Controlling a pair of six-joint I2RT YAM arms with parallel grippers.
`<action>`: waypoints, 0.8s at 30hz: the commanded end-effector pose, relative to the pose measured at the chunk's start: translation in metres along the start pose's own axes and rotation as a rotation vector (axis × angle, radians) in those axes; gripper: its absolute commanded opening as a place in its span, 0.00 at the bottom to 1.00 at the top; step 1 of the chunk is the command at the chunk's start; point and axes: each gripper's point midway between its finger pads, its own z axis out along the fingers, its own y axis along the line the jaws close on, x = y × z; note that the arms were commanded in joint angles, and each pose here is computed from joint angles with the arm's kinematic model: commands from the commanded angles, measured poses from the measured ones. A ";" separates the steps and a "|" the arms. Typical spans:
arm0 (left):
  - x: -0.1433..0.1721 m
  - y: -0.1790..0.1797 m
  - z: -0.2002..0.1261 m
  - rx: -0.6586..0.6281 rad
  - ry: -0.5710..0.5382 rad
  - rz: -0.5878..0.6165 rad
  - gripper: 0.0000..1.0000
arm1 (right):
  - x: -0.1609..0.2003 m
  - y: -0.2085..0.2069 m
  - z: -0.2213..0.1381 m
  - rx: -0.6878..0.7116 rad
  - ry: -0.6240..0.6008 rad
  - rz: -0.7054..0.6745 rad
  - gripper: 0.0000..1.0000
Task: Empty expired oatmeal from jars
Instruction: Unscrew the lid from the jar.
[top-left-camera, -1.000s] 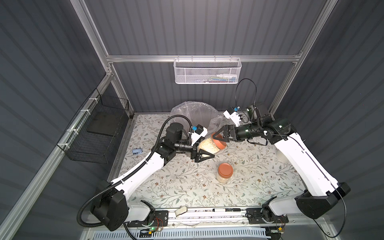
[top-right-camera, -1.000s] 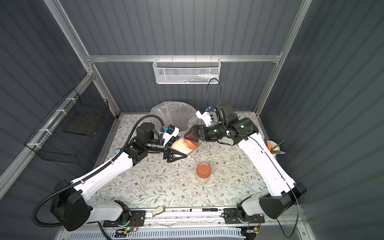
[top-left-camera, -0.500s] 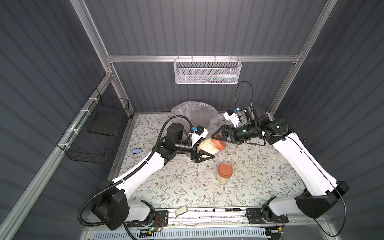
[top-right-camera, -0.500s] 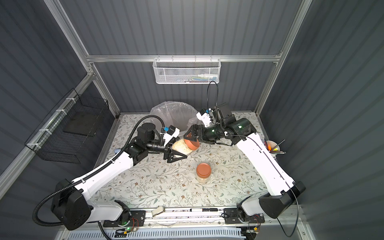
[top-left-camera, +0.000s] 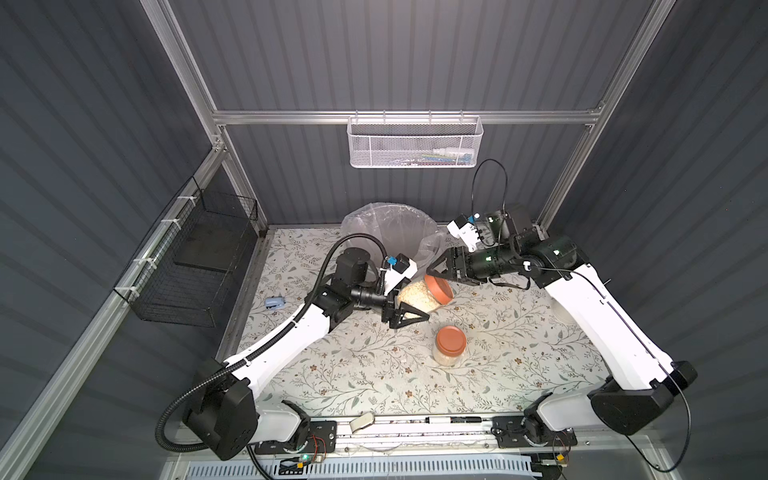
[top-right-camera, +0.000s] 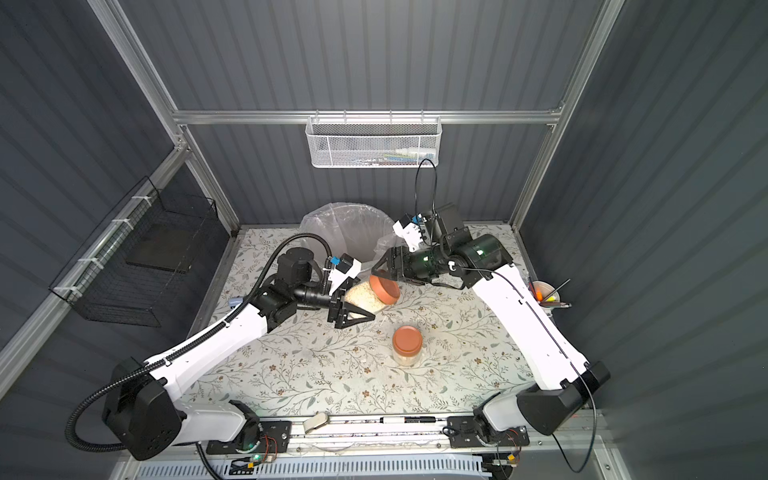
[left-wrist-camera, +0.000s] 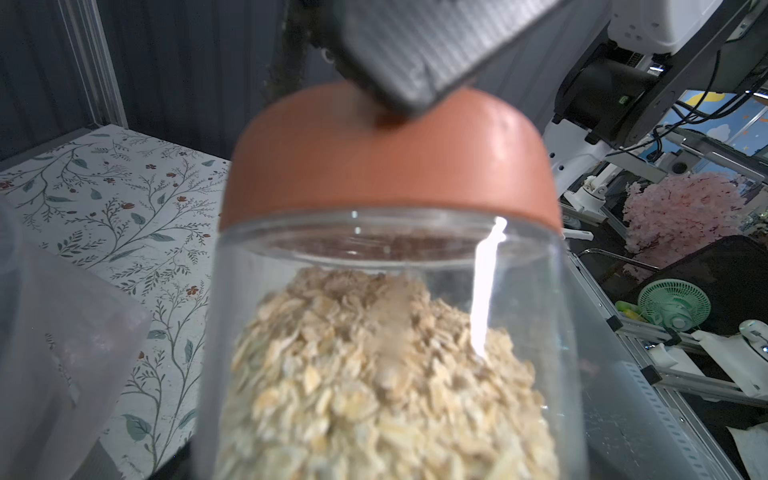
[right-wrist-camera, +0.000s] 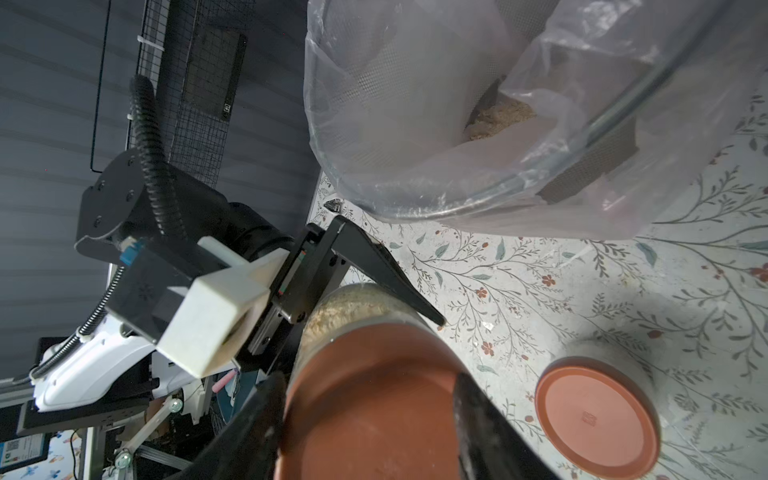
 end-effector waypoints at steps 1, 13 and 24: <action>-0.051 -0.022 -0.013 0.027 -0.107 0.198 0.00 | 0.016 -0.010 0.002 0.024 0.055 0.016 0.99; -0.052 -0.022 -0.014 0.029 -0.109 0.202 0.00 | 0.020 -0.012 0.001 0.001 0.057 0.060 0.96; -0.053 -0.023 -0.016 0.025 -0.112 0.207 0.00 | 0.024 -0.006 0.008 -0.076 0.084 0.098 0.73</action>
